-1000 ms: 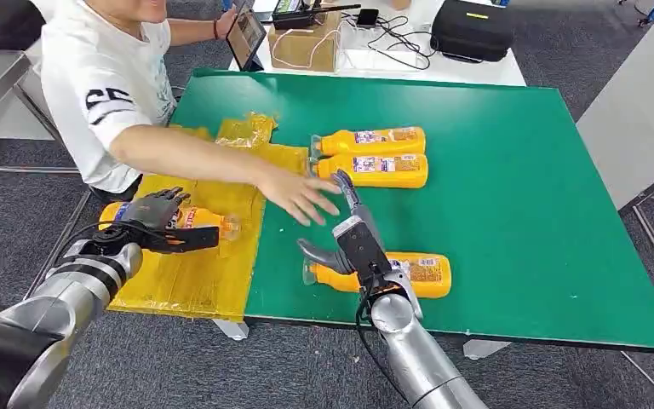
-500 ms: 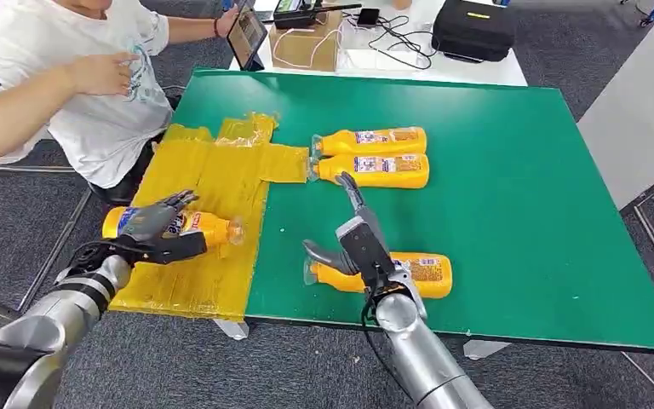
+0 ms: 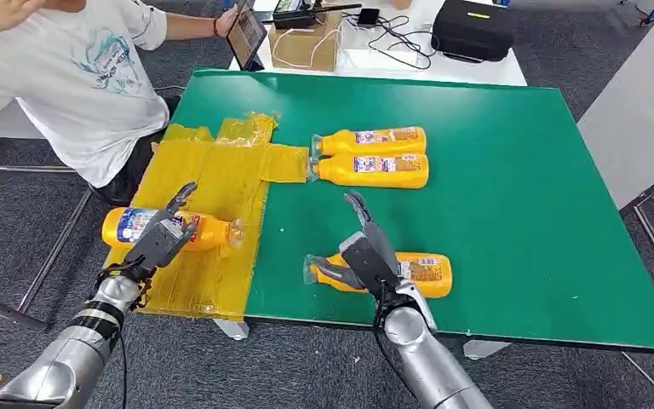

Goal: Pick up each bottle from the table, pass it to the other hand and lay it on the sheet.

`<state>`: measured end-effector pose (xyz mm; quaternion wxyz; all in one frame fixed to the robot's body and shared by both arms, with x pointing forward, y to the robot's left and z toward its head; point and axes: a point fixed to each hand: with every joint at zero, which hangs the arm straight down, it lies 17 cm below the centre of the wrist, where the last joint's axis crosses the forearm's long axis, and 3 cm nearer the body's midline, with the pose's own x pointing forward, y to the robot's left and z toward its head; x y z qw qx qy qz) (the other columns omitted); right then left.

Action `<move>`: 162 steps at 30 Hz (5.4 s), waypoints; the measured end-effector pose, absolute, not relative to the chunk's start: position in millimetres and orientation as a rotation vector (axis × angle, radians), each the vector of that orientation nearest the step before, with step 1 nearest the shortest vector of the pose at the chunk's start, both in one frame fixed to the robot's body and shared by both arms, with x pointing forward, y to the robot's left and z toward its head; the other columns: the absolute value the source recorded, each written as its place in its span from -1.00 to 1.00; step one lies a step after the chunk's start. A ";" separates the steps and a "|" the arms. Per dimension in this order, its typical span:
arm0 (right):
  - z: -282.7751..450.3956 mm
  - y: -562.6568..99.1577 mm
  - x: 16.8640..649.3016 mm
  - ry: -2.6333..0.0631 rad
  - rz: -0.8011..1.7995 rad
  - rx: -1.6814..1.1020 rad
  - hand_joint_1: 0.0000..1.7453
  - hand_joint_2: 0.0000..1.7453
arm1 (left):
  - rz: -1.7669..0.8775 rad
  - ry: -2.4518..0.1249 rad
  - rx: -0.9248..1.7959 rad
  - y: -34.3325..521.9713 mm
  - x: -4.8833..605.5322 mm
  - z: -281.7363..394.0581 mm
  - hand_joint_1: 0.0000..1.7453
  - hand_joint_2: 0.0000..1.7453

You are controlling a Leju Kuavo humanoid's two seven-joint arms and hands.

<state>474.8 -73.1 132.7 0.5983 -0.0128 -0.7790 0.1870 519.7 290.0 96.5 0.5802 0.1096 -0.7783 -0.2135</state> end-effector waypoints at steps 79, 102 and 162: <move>8.0 -201.2 499.1 -1.282 1.038 -0.546 1.00 1.00 | -0.144 -1.799 -0.191 189.8 504.7 125.5 -1.00 1.00; 93.6 -147.8 492.6 -1.681 0.557 -0.432 1.00 1.00 | -0.177 -1.790 -0.056 176.0 515.5 122.9 -1.00 1.00; 136.2 24.7 456.1 -1.810 0.507 0.001 -1.00 1.00 | -0.033 -1.650 -0.579 100.2 506.6 140.9 1.00 1.00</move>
